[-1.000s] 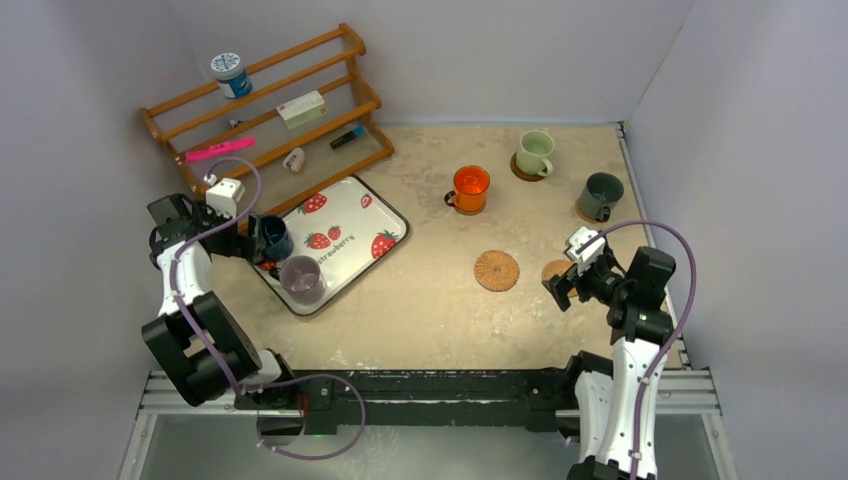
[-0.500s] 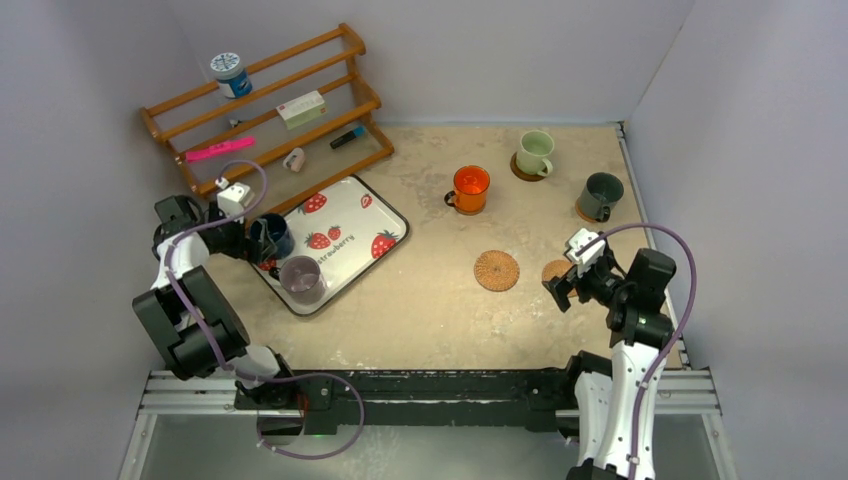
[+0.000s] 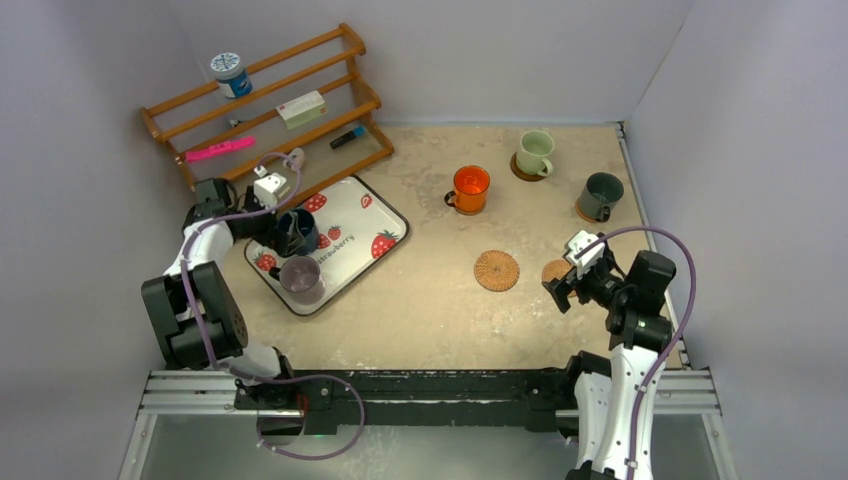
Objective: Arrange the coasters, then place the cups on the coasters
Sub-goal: Move the cup to the tray.
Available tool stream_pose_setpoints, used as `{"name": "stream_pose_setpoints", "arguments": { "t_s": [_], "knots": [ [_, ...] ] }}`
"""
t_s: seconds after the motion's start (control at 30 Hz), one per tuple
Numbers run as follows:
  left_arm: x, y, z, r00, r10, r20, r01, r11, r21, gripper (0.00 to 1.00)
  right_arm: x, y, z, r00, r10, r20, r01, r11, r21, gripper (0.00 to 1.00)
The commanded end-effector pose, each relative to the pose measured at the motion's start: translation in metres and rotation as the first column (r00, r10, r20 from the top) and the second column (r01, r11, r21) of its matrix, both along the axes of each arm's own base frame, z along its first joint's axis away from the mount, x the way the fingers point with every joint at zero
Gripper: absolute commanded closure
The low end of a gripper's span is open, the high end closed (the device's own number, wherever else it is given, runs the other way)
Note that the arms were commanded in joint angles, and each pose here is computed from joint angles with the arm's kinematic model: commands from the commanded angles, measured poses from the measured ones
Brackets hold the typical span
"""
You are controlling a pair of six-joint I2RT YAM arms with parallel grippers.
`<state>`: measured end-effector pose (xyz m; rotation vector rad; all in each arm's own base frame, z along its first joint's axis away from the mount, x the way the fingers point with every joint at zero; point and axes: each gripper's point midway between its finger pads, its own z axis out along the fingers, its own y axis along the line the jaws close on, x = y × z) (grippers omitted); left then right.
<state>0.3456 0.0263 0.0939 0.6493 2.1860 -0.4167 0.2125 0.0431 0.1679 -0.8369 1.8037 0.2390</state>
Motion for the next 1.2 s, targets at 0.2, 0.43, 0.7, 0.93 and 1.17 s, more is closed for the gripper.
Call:
{"name": "stream_pose_setpoints", "arguments": {
  "t_s": [0.2, 0.43, 0.7, 0.93, 1.17],
  "knots": [
    [0.034, -0.024, 0.024, 0.995, -0.074, 0.072, 0.076, 0.997, -0.03, 0.01, -0.001, 0.002, 0.002, 1.0, 0.015, 0.012, -0.015, 1.0, 0.002, 0.01],
    [0.042, -0.044, 0.019, 0.994, -0.091, 0.06, 0.092, 0.996, -0.012, 0.02, -0.001, 0.002, 0.001, 1.0, 0.015, 0.01, -0.015, 1.0, 0.002, 0.01],
    [0.049, -0.086, 0.026, 0.98, -0.191, 0.061, 0.193, 0.981, -0.021, 0.02, -0.002, 0.003, 0.001, 1.0, 0.015, 0.011, -0.015, 1.0, 0.002, 0.01],
    [0.053, -0.09, 0.055, 0.968, -0.238, 0.083, 0.237, 0.971, 0.023, 0.0, -0.002, 0.003, 0.001, 1.0, 0.017, 0.014, -0.017, 1.0, -0.003, 0.01],
    [0.007, -0.052, 0.09, 0.935, -0.336, 0.116, 0.329, 0.942, 0.073, 0.0, -0.004, 0.004, 0.003, 0.999, 0.025, 0.024, -0.025, 1.0, -0.008, 0.01]
  ]
}}
